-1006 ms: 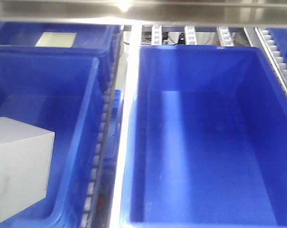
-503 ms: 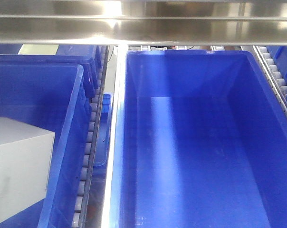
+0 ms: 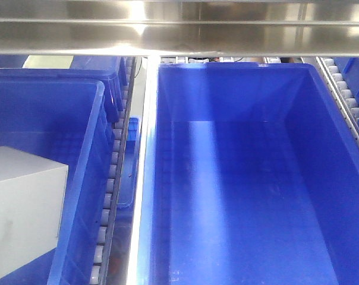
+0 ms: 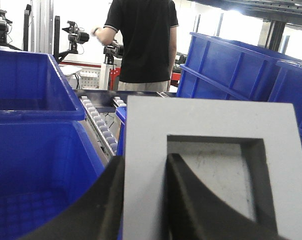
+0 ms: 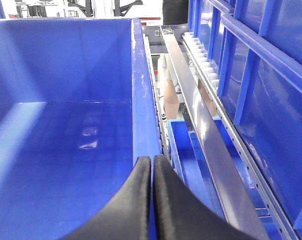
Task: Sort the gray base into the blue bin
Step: 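Turn the base toward the shelf and stop over an empty blue bin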
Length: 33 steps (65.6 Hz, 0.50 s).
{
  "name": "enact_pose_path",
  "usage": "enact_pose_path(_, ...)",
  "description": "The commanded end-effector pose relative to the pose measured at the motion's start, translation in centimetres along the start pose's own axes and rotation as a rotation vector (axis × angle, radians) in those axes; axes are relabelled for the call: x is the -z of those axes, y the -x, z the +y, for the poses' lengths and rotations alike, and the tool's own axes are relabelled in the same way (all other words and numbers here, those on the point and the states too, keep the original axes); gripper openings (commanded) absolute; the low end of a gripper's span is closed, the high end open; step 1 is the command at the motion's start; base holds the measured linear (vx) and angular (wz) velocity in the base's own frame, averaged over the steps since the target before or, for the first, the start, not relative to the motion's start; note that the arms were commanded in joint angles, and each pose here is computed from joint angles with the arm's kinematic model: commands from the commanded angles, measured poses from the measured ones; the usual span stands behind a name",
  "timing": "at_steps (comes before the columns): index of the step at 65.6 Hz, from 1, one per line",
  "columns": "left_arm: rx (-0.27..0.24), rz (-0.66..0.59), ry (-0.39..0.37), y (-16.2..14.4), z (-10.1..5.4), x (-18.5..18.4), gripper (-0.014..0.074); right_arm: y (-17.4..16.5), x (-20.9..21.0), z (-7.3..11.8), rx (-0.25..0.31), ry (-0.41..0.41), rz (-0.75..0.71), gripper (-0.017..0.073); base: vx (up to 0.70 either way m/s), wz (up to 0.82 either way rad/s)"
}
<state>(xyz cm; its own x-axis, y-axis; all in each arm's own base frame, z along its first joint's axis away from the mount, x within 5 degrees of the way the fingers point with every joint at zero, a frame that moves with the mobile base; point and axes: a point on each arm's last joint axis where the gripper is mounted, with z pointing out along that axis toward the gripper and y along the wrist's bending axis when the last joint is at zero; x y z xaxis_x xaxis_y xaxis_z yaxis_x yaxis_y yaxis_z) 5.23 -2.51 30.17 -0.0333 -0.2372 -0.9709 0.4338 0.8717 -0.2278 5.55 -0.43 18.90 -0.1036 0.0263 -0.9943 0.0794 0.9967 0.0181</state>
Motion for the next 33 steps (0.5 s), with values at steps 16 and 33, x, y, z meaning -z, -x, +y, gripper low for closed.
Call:
enact_pose_path(16, 0.014, -0.123, -0.034, 1.8, -0.44, 0.08, 0.0004, 0.19, -0.04, -0.01, 0.018, -0.001, -0.03, -0.0005, 0.0, 0.0)
enact_pose_path(33, 0.05, -0.137, -0.04, 2.0, -0.49, -0.06, 0.0004, 0.19, -0.04, -0.01, 0.018, -0.001, -0.03, -0.0005, 0.0, 0.0)
